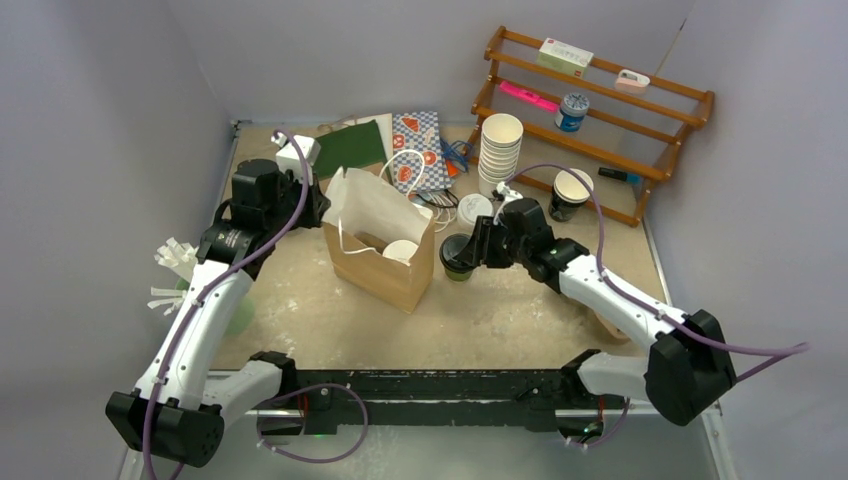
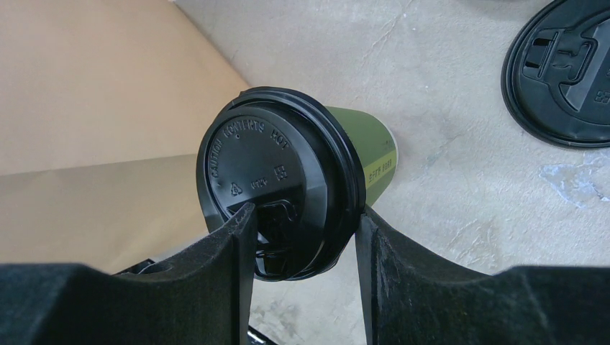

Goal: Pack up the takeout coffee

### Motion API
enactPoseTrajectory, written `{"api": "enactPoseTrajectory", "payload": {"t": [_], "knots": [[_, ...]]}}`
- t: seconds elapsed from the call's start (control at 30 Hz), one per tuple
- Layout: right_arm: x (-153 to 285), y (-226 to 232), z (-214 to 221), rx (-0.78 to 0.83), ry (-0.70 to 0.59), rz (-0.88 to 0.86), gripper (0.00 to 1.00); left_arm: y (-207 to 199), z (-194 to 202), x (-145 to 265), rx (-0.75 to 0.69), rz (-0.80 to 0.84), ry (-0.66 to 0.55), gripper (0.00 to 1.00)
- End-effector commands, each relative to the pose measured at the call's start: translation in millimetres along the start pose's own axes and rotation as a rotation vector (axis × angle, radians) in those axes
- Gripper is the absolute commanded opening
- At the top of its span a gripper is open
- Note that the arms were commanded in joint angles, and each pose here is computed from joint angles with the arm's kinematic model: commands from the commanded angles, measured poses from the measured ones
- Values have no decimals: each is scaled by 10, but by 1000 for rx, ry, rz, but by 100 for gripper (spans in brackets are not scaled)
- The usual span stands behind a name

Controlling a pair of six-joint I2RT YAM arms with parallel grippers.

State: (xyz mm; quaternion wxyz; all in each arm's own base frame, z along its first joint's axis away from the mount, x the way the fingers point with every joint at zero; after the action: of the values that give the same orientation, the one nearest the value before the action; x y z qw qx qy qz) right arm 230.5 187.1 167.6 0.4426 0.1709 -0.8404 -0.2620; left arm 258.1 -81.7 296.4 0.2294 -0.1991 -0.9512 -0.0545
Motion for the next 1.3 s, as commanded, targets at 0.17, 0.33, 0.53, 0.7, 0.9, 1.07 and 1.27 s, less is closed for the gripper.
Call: {"api": "enactPoseTrajectory", "payload": {"t": [0.17, 0.33, 0.53, 0.7, 0.9, 1.07, 1.27], "knots": [[-35, -36, -45, 29, -34, 10, 50, -37, 28, 27, 5, 22, 0, 0], [-32, -106, -12, 22, -23, 53, 63, -40, 30, 34, 4, 23, -3, 0], [56, -116, -53, 25, -48, 88, 98, -40, 25, 49, 1, 22, -7, 0], [178, -28, -257, 114, -105, 114, 98, -34, 14, 71, -4, 16, -12, 0], [234, 93, -392, 201, -97, 122, 98, 59, -19, 128, -48, -53, 3, 0], [159, 270, -417, 299, -80, 140, 98, 110, -4, 178, -66, -93, 32, 0], [19, 431, -349, 377, -52, 192, 98, 79, 63, 202, -48, -84, 22, 0]]}}
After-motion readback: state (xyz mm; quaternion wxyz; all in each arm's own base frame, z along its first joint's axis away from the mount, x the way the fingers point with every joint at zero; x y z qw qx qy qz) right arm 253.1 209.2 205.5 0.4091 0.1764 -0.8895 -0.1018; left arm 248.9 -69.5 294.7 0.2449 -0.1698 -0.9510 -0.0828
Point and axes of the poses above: each gripper's point midway between its finger pads, its own x axis back along the fingers, its own y axis along the line the jaws close on, z = x × y, the point moved 6 cm from there along x, back along the fingers, and after that the axes turned 10 degrees about -x, right-handed, at the moved point
